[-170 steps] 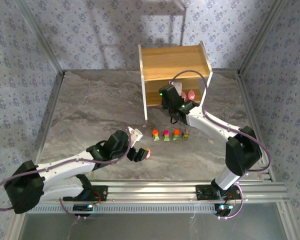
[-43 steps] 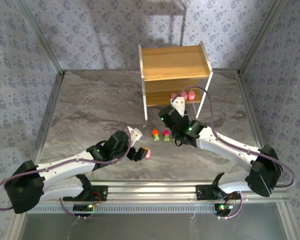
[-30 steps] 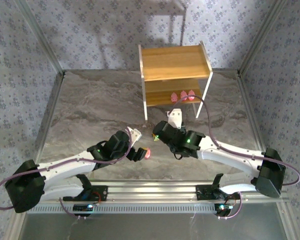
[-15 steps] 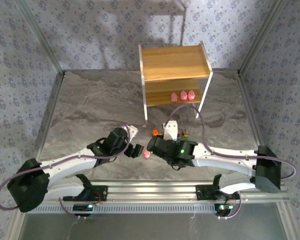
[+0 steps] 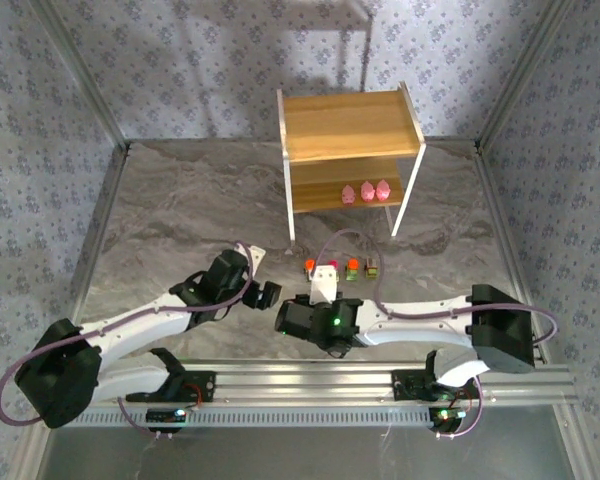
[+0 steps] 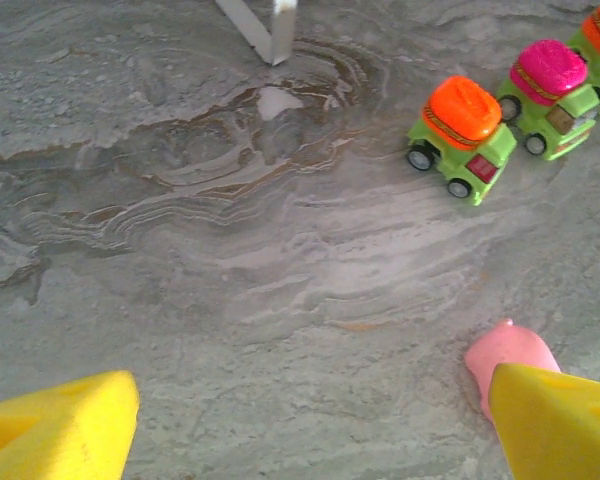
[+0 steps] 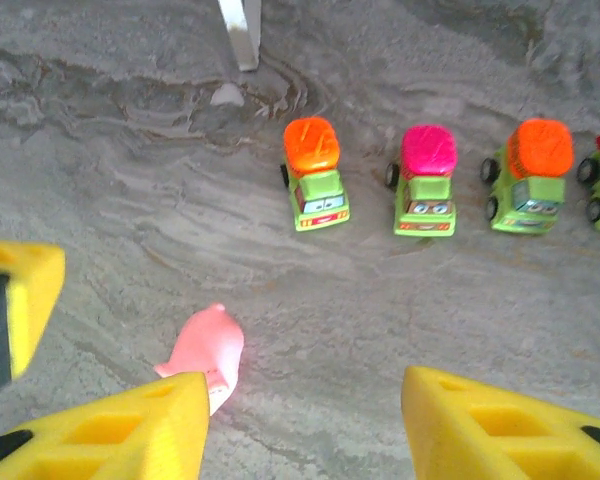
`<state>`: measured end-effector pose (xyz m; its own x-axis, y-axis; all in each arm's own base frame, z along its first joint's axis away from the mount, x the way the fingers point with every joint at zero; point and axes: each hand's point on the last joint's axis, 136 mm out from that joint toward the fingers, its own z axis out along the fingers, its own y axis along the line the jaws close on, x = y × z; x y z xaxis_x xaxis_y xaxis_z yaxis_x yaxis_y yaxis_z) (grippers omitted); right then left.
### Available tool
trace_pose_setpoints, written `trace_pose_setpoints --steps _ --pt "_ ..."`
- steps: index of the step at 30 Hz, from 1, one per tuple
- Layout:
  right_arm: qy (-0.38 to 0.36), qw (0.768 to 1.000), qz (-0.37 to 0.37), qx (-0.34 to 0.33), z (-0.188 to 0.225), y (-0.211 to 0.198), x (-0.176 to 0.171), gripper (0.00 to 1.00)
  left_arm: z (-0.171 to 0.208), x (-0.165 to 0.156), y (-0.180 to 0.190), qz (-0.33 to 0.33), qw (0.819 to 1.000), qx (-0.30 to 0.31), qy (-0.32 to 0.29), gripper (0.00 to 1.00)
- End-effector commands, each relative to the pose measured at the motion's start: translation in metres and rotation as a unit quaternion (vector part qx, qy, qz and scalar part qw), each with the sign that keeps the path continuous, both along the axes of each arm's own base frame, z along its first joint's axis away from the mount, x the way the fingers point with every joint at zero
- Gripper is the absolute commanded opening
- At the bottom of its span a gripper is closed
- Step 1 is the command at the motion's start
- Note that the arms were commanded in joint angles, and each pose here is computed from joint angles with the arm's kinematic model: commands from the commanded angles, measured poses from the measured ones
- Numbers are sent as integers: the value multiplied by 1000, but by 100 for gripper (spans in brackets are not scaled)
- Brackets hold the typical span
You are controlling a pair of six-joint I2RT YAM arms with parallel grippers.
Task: Place and organize the plastic toys onto the shelf
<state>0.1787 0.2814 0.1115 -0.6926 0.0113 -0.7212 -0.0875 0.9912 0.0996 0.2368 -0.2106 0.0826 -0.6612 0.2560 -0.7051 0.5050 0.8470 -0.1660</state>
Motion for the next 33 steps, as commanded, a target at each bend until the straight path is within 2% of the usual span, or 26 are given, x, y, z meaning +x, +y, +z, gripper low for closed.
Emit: trace_pose_setpoints --steps 1,15,30,33 --pt "14 1000 -12 14 -11 7 -7 57 5 4 -1 9 1000 -14 11 90" --pt "56 998 0 6 -35 42 -14 64 6 7 8 26 999 -19 9 90" --pt "84 996 -11 -9 -54 52 -8 64 6 7 10 31 999 -19 8 90" --pt "85 996 -11 -13 -58 54 -8 61 7 7 10 31 999 -19 7 90"
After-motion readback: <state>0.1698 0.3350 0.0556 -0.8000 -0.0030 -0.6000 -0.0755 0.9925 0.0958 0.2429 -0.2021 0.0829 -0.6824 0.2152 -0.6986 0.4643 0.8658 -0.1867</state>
